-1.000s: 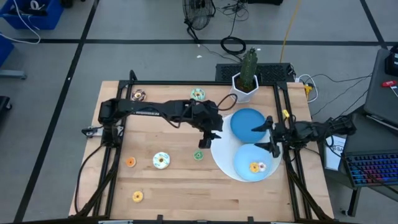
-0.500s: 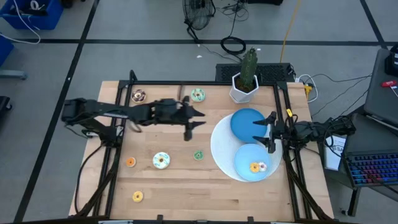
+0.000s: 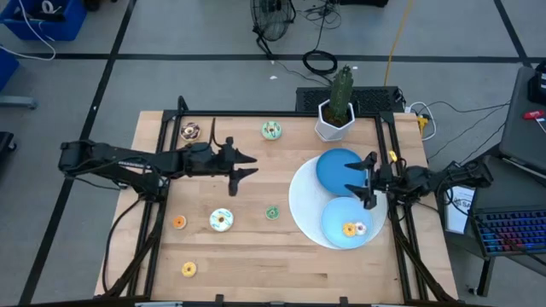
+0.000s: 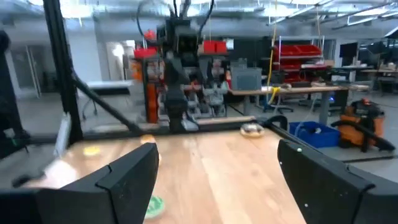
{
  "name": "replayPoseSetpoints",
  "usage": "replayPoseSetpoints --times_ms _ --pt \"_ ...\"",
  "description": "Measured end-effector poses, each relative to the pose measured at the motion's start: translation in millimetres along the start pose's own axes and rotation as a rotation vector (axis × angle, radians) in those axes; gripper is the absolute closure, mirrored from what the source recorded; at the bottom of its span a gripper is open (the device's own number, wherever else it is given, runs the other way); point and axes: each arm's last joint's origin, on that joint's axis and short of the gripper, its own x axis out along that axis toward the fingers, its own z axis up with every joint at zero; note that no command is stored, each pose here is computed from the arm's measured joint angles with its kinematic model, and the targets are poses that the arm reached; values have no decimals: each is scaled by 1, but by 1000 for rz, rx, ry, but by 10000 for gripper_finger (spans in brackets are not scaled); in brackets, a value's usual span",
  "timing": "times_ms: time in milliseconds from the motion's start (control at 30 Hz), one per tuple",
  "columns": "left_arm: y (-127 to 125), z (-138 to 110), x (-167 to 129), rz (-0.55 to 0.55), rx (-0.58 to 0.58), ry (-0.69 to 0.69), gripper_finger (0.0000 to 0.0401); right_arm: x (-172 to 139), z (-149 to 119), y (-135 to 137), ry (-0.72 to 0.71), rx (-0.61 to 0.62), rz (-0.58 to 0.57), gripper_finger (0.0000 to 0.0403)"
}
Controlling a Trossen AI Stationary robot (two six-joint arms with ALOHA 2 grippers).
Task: Pick & Place donuts
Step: Put the small orange donut on the light blue plate
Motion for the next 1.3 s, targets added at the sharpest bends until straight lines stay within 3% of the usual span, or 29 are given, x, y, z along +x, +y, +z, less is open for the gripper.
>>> replayPoseSetpoints --times_ms 167,367,567,667,767,933,1233,1300 --pt "-1 -5 1 -16 -73 36 256 0 -1 0 12 -22 0 90" --pt "-1 -13 1 -19 -61 119 256 0 -1 0 13 -23 0 90" --pt "-7 -36 -5 -158 11 362 256 0 -1 0 13 -23 0 90" --pt "-17 -44 -11 -176 -10 504 256 0 -1 0 13 -23 0 90" --pt "-29 -44 -18 -125 -123 637 256 0 -1 0 13 -23 0 89" --pt "-47 -50 -36 37 -426 870 256 0 -1 0 13 -23 0 89" --pt "-76 -72 -79 453 -900 1242 256 0 -1 0 14 -23 0 89" --pt "-82 -74 -85 502 -954 1285 256 0 -2 0 14 -23 1 89"
